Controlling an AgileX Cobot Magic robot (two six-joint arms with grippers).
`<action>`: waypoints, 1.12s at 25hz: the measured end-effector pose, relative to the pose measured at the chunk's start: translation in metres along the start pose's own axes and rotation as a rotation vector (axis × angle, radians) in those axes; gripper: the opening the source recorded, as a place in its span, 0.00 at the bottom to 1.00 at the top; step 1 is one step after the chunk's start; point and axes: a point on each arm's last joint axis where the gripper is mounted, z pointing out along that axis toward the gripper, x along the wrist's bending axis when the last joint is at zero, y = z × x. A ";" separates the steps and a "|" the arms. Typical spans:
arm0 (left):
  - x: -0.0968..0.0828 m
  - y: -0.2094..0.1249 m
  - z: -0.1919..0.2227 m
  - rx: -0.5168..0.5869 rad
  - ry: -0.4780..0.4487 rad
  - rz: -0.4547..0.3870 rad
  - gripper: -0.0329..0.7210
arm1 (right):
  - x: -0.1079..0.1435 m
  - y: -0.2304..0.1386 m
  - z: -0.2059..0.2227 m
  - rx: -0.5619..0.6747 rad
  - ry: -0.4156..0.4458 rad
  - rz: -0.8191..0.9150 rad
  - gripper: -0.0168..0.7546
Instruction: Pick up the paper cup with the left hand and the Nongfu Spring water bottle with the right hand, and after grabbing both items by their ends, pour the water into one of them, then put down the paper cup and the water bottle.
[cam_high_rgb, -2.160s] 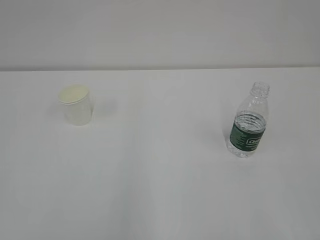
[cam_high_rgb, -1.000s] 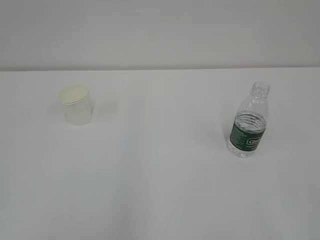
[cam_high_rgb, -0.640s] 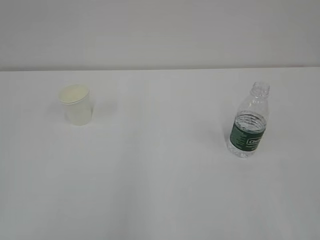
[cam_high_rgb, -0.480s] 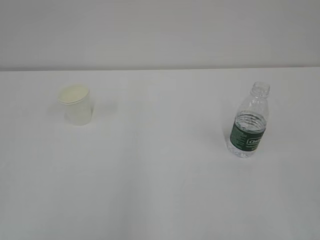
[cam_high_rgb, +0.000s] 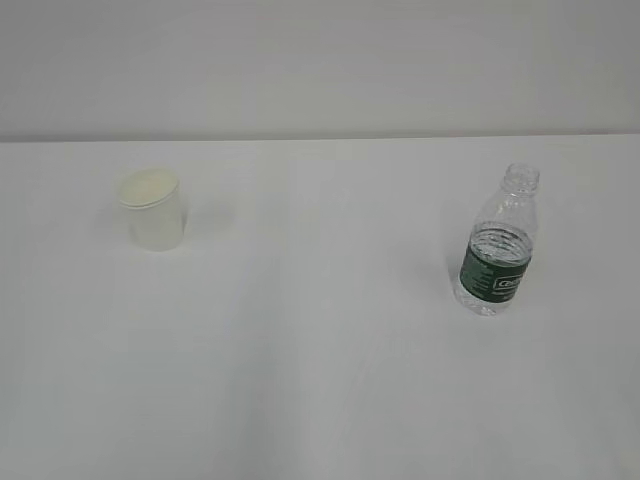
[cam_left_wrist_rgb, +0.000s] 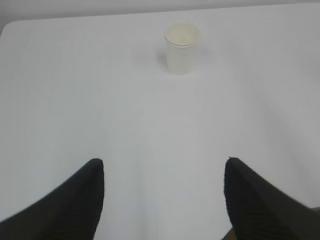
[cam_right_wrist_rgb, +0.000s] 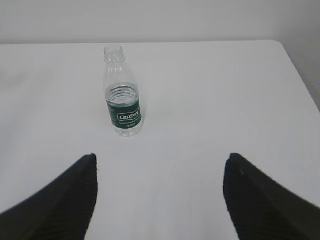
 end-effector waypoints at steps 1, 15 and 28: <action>0.000 0.003 0.002 0.000 0.000 0.001 0.75 | 0.000 0.002 0.002 -0.001 0.003 0.000 0.78; -0.006 0.041 0.041 -0.082 -0.017 0.007 0.75 | 0.005 0.036 0.034 -0.079 0.021 -0.051 0.78; -0.010 0.064 0.086 -0.092 -0.021 0.019 0.75 | 0.009 0.056 0.055 -0.154 0.032 -0.106 0.78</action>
